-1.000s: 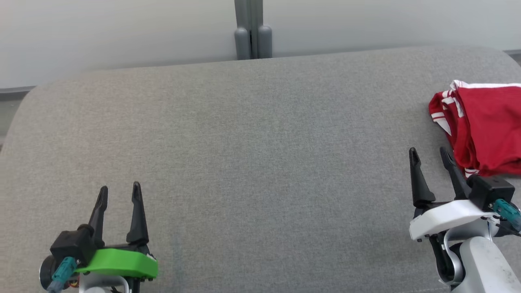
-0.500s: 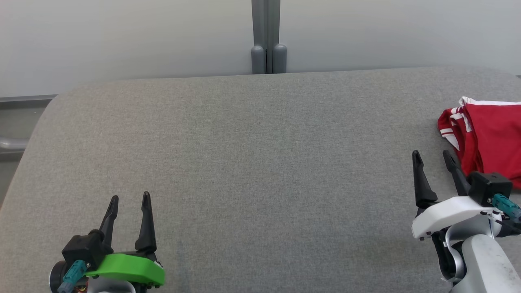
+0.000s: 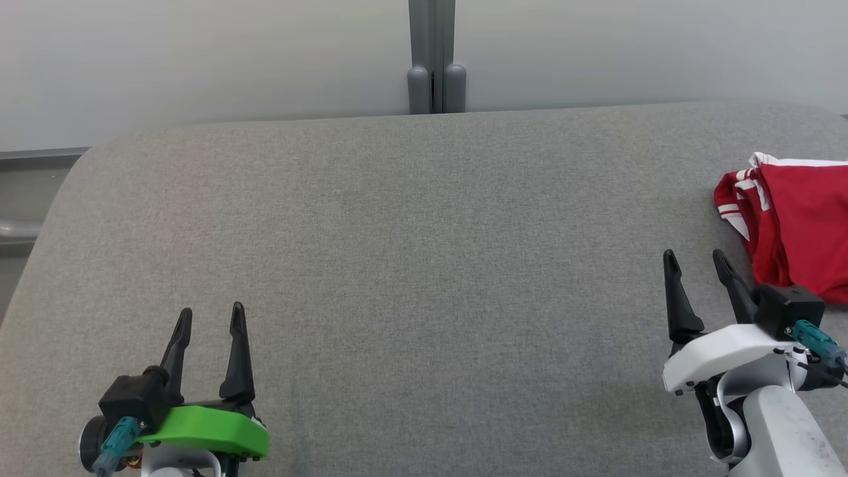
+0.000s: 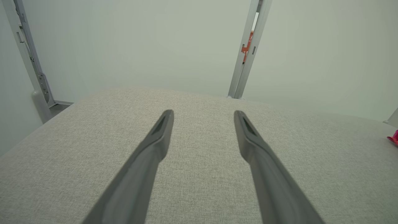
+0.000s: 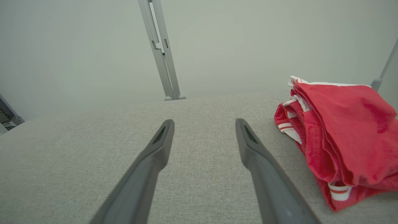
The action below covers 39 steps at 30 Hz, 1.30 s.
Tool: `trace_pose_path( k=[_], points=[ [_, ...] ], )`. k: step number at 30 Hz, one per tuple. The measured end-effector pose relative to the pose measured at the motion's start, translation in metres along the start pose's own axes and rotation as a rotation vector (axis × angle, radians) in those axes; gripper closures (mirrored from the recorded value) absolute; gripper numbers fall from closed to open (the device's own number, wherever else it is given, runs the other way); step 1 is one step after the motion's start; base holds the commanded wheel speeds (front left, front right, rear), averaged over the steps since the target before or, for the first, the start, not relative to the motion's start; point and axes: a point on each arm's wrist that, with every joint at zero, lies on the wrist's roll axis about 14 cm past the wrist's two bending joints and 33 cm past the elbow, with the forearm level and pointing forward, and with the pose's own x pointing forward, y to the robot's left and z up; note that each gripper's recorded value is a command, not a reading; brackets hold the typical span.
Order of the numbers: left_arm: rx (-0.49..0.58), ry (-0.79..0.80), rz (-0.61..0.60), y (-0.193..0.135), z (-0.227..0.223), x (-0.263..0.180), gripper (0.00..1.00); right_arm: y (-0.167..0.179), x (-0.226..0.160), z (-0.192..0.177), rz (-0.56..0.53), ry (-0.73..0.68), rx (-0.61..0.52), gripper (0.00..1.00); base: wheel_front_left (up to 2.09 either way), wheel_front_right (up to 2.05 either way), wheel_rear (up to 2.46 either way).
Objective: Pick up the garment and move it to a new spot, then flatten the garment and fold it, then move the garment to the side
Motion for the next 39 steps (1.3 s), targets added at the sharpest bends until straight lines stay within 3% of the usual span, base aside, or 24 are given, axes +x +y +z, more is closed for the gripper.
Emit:
trace_pose_path(
  k=[5,6,15,39],
  points=[
    [0.003,0.005,0.004,0.0,-0.002,0.0,0.0,0.001,0.001,-0.003,0.0,0.007,0.005,0.0,0.0,0.0,0.0],
    [0.003,0.01,0.008,0.001,-0.003,0.0,1.0,0.001,0.0,-0.005,-0.001,0.013,0.006,1.0,0.0,0.0,0.0],
    [-0.034,0.123,0.047,0.009,-0.037,-0.017,1.0,-0.001,-0.022,-0.05,-0.036,0.148,0.071,1.0,0.0,0.0,0.0],
    [-0.433,0.131,0.151,0.022,-0.035,-0.014,1.0,-0.011,-0.022,-0.038,-0.121,0.108,0.488,1.0,0.0,0.0,0.0]
  ],
)
